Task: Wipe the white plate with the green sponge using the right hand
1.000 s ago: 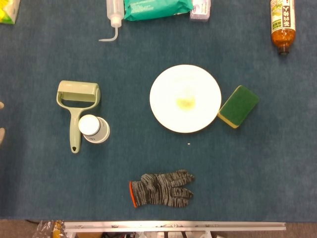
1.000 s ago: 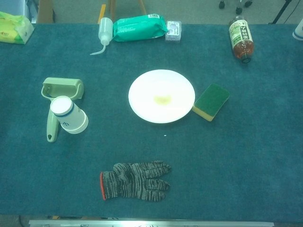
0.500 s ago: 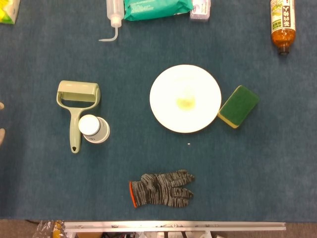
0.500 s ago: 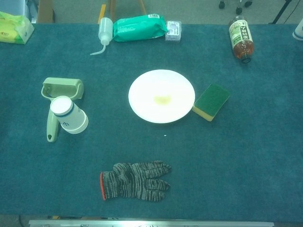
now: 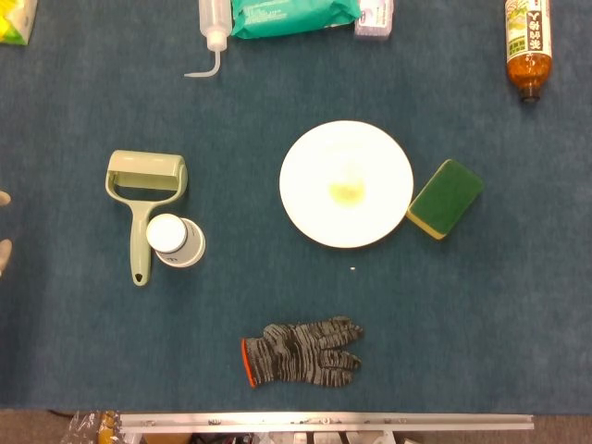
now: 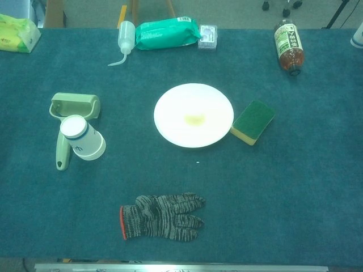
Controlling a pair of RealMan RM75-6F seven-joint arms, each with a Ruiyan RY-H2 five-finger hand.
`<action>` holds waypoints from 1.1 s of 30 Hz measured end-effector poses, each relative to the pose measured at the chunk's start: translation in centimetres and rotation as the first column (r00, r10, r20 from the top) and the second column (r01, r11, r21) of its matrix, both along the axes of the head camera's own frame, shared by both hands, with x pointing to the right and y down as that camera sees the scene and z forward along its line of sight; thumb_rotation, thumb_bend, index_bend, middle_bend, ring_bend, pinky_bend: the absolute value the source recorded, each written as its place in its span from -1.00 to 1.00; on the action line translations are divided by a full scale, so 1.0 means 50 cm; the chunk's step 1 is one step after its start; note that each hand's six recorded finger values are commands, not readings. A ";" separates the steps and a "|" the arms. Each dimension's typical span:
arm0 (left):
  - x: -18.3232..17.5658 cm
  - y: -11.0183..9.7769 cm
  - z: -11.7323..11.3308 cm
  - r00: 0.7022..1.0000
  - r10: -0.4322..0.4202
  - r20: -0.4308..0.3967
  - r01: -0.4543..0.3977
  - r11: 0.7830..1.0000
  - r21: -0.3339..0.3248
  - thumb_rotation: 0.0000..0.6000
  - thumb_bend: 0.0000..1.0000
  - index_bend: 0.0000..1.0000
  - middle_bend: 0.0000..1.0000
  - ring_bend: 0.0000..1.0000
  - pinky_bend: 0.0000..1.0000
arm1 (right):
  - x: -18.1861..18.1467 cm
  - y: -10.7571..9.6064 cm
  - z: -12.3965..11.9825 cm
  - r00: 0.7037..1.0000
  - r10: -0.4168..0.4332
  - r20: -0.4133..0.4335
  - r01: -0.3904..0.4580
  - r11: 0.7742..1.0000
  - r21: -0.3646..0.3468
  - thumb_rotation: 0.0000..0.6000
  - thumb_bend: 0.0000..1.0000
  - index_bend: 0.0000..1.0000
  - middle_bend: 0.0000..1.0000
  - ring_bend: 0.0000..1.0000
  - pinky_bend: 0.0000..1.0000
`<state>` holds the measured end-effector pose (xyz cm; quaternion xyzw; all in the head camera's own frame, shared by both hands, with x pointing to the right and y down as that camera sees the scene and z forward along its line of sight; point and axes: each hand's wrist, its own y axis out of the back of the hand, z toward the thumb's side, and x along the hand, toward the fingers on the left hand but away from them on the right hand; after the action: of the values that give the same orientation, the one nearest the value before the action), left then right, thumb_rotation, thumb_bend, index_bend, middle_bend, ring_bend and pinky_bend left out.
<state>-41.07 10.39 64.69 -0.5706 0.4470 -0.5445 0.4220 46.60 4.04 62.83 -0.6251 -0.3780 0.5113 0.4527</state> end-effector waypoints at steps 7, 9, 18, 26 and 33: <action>0.000 0.002 0.009 1.000 0.001 -0.009 -0.001 1.000 -0.008 1.00 -0.46 -0.41 -0.65 -0.65 -0.33 | -0.039 -0.038 0.015 0.995 -0.098 -0.012 0.098 0.995 0.000 1.00 -1.00 -0.56 -0.55 -0.74 -0.45; -0.001 0.003 0.011 1.000 0.001 -0.015 -0.001 1.000 -0.007 1.00 -0.46 -0.47 -0.64 -0.65 -0.33 | -0.053 -0.049 0.024 0.991 -0.129 -0.023 0.129 0.992 -0.007 1.00 -1.00 -0.60 -0.59 -0.77 -0.44; -0.010 0.005 0.016 1.000 -0.003 -0.026 0.003 1.000 -0.005 1.00 -0.46 -0.54 -0.63 -0.65 -0.32 | -0.114 -0.079 0.074 0.967 -0.251 -0.045 0.248 0.967 -0.061 1.00 -1.00 -0.66 -0.64 -0.80 -0.45; -0.010 0.008 0.019 1.000 -0.005 -0.027 0.005 1.000 -0.010 1.00 -0.46 -0.53 -0.63 -0.65 -0.32 | -0.147 -0.077 0.124 0.945 -0.322 -0.057 0.311 0.939 -0.145 1.00 -1.00 -0.66 -0.64 -0.80 -0.45; -0.010 0.009 0.021 0.999 -0.004 -0.033 0.004 1.000 -0.012 1.00 -0.46 -0.53 -0.63 -0.65 -0.32 | -0.155 -0.080 0.162 0.940 -0.334 -0.072 0.314 0.927 -0.208 1.00 -1.00 -0.66 -0.64 -0.80 -0.45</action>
<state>-41.55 10.83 65.72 -0.5811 0.4518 -0.5385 0.4101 38.85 0.03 70.92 -0.6918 -0.1936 0.4961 0.4877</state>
